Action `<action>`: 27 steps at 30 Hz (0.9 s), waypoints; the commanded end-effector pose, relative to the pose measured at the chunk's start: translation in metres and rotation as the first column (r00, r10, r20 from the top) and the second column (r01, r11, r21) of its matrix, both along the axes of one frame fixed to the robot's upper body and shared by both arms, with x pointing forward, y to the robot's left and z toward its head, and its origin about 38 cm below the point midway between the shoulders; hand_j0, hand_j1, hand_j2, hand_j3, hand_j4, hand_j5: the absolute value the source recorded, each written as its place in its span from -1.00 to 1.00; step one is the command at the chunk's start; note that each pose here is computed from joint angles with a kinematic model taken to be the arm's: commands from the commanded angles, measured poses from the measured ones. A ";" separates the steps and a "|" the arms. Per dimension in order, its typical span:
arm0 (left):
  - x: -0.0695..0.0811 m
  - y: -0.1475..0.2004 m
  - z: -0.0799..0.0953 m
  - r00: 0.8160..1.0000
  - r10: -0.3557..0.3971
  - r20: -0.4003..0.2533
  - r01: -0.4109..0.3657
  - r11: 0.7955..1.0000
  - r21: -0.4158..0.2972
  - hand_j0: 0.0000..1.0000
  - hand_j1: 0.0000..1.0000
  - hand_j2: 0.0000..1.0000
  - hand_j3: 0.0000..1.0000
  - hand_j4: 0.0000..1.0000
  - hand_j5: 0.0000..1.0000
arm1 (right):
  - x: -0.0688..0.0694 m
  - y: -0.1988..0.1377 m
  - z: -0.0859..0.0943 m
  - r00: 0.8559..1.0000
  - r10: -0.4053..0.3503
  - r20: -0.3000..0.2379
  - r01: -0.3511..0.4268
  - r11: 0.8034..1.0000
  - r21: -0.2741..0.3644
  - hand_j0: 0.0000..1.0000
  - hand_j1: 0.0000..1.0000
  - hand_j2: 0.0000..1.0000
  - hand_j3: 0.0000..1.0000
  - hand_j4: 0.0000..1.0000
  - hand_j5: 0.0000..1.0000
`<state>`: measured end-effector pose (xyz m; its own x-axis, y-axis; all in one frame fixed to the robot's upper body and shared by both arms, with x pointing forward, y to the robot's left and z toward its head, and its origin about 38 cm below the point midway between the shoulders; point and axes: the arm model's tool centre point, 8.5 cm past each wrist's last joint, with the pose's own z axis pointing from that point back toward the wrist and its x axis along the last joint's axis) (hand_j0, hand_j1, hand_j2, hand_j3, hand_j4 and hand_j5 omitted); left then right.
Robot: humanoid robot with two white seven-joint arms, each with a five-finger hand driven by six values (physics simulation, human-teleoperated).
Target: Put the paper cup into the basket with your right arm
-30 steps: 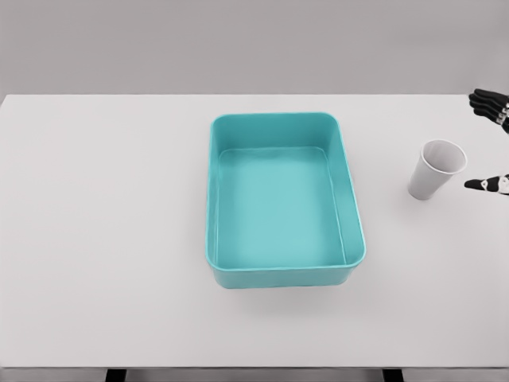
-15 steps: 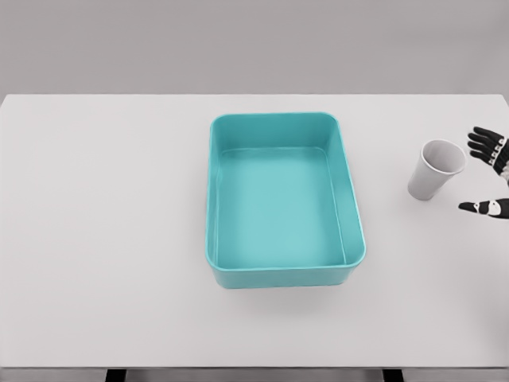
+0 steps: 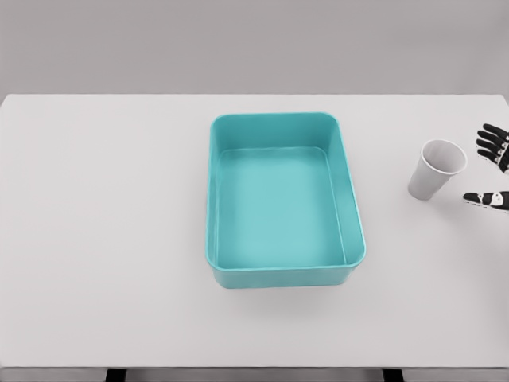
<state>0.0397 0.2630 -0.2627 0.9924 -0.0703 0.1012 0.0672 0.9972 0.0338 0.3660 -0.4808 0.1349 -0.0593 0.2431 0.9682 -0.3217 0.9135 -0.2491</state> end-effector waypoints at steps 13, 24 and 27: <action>0.000 0.000 0.000 1.000 0.001 0.000 -0.001 1.000 0.000 1.00 1.00 1.00 1.00 1.00 1.00 | 0.012 0.024 -0.030 0.998 0.032 -0.059 -0.029 0.999 0.044 1.00 1.00 1.00 1.00 1.00 1.00; 0.000 0.000 0.000 1.000 0.001 0.000 -0.001 1.000 0.000 1.00 1.00 1.00 1.00 1.00 1.00 | 0.015 0.017 -0.032 0.998 0.010 -0.065 -0.007 0.999 0.051 1.00 1.00 1.00 1.00 1.00 1.00; 0.000 0.000 0.000 1.000 0.001 -0.001 -0.001 1.000 0.000 1.00 1.00 1.00 1.00 1.00 1.00 | 0.021 0.026 -0.037 0.998 0.011 -0.058 -0.006 0.997 0.083 1.00 1.00 1.00 1.00 1.00 1.00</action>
